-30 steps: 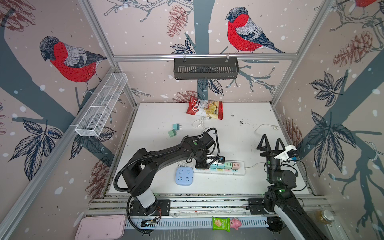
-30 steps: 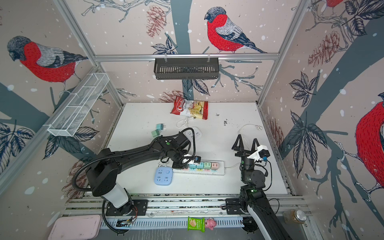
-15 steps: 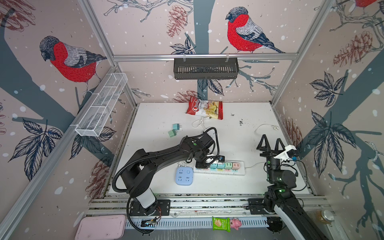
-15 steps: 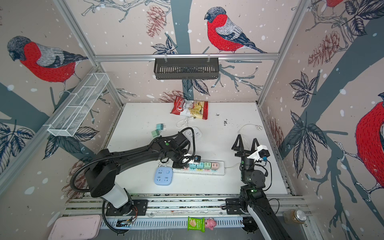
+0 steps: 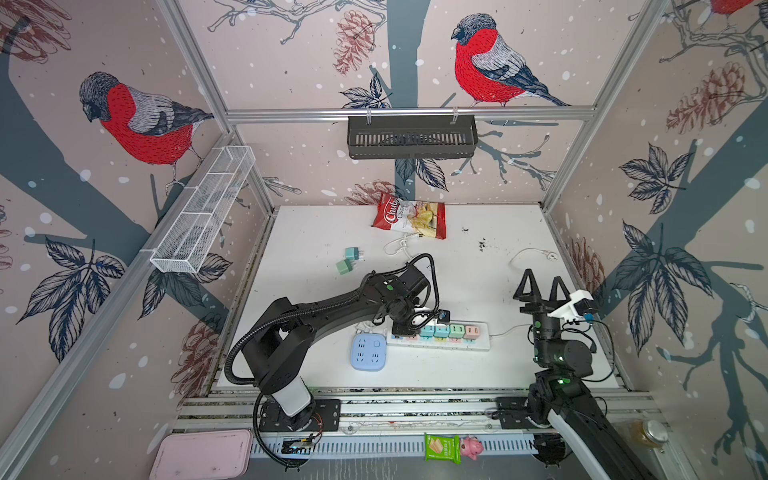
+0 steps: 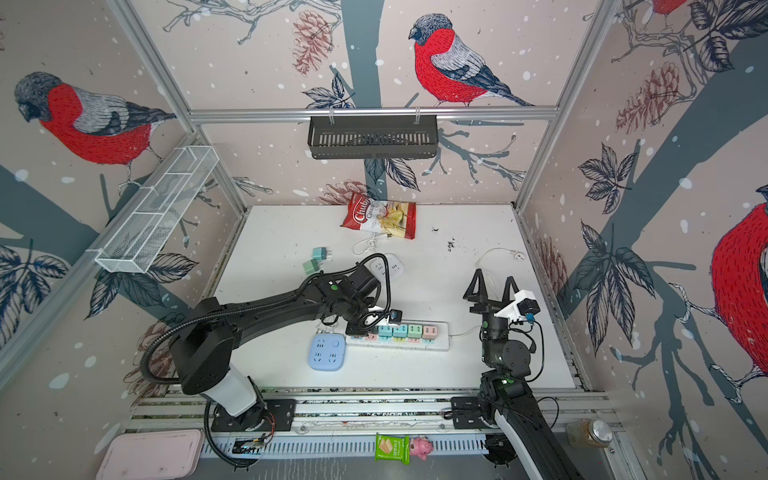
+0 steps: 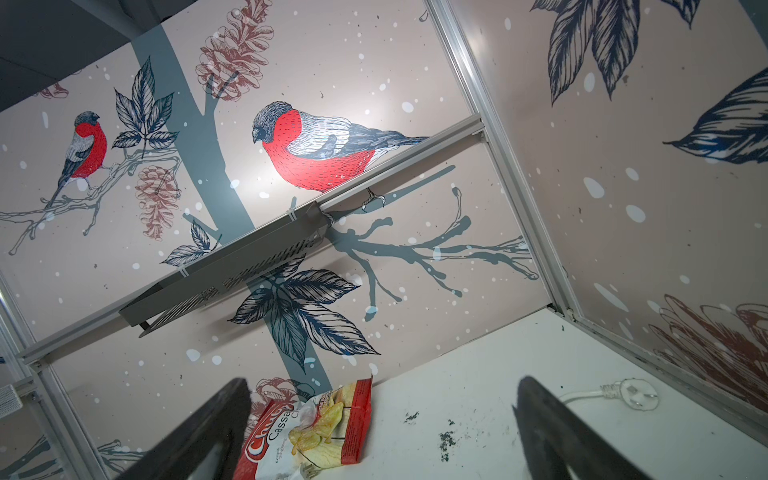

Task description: Insert the plug

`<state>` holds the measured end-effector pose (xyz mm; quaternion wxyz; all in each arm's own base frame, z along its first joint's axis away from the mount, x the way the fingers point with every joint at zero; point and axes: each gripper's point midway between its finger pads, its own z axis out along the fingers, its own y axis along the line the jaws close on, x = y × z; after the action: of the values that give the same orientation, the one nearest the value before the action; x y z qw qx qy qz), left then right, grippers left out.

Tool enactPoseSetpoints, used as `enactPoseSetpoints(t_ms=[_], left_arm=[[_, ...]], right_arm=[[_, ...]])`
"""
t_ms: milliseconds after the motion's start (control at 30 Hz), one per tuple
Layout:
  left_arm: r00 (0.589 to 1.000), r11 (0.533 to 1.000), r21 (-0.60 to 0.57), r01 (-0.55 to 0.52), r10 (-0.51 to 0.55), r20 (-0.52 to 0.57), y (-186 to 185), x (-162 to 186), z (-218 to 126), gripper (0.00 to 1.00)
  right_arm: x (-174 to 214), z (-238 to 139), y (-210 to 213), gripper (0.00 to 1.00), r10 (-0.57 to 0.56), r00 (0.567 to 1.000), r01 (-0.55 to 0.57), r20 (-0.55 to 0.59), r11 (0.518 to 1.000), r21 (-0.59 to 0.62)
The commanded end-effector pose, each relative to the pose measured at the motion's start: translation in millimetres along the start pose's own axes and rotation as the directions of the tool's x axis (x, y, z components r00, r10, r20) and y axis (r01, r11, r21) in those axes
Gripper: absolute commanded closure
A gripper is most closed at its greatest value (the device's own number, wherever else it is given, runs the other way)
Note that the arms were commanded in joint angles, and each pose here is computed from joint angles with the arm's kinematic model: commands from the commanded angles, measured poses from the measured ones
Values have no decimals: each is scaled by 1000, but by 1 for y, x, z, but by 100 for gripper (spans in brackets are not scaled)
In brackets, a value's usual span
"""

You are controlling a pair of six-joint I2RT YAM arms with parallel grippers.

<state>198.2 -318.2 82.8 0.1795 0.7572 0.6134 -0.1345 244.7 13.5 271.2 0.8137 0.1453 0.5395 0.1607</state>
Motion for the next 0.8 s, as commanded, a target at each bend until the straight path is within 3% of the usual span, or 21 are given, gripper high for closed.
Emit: enactPoseSetpoints(t_ms=[0,767], left_arm=[[1000,999,44,-1,2,-1,-7,1,2,100],[998,998,51,28,-25,-60,-17,10,8,100]], right_arm=[[70,-26,-32,0,-34,988,41,-148,998,45],[70,-26,-33,0,-32,988,39,-149,998,44]])
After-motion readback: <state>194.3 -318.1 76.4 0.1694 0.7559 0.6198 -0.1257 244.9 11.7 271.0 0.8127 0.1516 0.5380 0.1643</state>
